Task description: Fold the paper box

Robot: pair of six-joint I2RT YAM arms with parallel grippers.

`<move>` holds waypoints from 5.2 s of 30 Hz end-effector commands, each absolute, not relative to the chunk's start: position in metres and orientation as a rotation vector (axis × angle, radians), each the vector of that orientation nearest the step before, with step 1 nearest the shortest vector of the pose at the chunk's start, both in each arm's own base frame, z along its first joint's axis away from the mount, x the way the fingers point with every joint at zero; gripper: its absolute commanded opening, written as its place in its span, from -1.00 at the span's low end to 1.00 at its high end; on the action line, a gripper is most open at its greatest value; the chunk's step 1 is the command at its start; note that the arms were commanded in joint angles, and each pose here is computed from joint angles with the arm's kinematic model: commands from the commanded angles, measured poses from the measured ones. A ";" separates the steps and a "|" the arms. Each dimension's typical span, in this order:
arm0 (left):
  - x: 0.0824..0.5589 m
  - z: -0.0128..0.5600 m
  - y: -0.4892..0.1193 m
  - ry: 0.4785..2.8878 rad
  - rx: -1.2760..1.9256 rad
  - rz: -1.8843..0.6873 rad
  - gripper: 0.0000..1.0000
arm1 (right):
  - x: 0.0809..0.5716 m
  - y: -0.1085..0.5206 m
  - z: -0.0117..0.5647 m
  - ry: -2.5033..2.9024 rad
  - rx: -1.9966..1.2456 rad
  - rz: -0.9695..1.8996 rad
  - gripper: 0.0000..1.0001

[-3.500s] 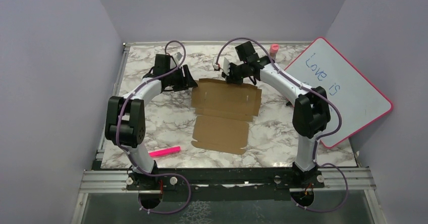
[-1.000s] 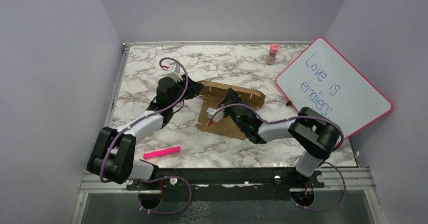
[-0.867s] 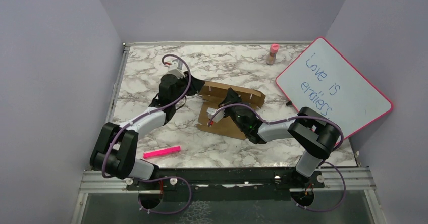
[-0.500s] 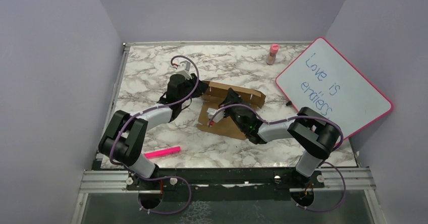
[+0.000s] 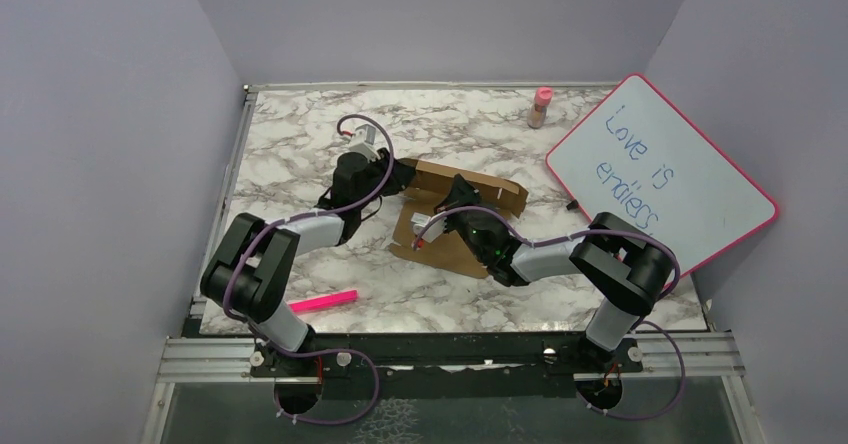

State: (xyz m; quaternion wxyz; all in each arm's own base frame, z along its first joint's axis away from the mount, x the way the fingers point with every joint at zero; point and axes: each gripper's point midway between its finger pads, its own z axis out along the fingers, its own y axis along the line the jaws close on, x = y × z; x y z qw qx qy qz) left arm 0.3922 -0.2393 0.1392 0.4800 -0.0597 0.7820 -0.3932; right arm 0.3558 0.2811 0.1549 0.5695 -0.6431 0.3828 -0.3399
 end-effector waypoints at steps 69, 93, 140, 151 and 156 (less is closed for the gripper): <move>0.369 0.150 -0.170 1.607 -0.158 -0.835 -0.11 | 0.351 0.285 0.161 0.898 -1.484 -0.745 -0.96; 0.402 0.136 -0.177 1.546 0.501 -0.790 0.22 | 0.350 0.287 0.158 0.909 -1.506 -0.726 -0.96; 0.348 0.137 -0.242 1.616 0.481 -0.928 -1.00 | 0.354 0.290 0.150 0.905 -1.507 -0.741 -0.96; 0.342 0.103 -0.254 1.688 0.411 -0.919 -1.00 | 0.350 0.290 0.137 0.907 -1.550 -0.722 -0.94; 0.344 0.099 -0.252 1.684 0.353 -0.931 -1.00 | 0.346 0.288 0.135 0.911 -1.556 -0.713 -0.90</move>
